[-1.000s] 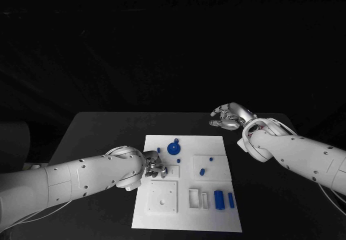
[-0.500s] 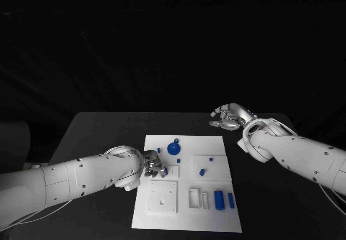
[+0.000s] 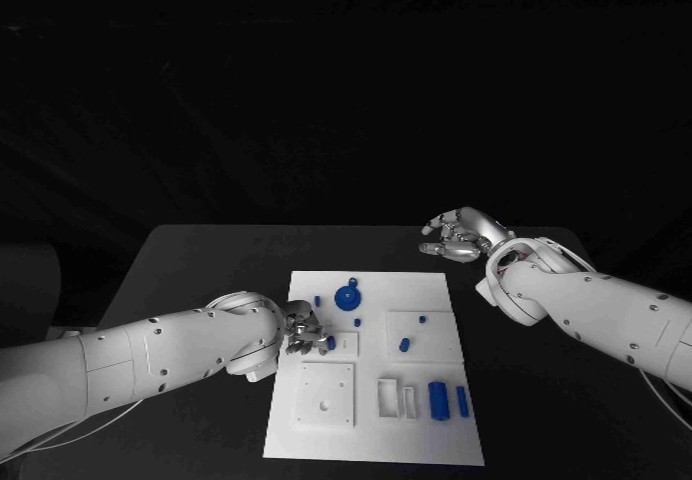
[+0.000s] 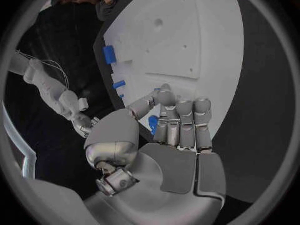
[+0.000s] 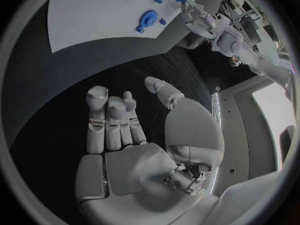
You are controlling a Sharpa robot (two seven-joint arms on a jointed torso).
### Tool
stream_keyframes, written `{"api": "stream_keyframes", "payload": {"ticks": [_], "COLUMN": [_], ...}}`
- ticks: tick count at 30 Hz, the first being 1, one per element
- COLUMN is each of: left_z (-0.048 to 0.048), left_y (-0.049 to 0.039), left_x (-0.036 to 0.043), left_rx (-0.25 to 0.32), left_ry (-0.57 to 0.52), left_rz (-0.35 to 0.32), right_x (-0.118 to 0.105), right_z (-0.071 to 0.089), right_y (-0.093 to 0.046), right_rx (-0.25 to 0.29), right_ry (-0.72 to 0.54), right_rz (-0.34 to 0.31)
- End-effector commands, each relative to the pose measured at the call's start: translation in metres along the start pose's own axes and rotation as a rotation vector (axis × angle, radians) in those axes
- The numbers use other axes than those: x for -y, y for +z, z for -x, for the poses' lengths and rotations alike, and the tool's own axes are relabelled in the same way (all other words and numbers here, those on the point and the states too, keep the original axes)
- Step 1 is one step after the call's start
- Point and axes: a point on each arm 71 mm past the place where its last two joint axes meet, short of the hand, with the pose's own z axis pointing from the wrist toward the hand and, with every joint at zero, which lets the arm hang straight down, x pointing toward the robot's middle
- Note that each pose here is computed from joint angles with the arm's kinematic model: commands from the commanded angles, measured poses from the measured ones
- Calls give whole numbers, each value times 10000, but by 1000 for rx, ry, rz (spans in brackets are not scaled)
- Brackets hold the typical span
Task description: Assemble the parts on the task board
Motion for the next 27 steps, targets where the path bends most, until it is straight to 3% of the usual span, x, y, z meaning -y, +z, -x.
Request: {"api": "stream_keyframes", "payload": {"ticks": [1,11,27], "left_z": [-3,66,54], "left_y": [-13,-84,-39], "left_x": [4,-72,28], "left_rx": [-17,-22,10], "left_ry": [-17,-74,-7], "left_rz": [-3,3,9], "right_x": [-16,-8,-22], "right_z": [-19,-16,-29], "right_y": [-4,-7,-1], "right_rx": [-21,-21,-23], "right_ry": [-13,-15,-14], "right_rz": [16,15,16]}}
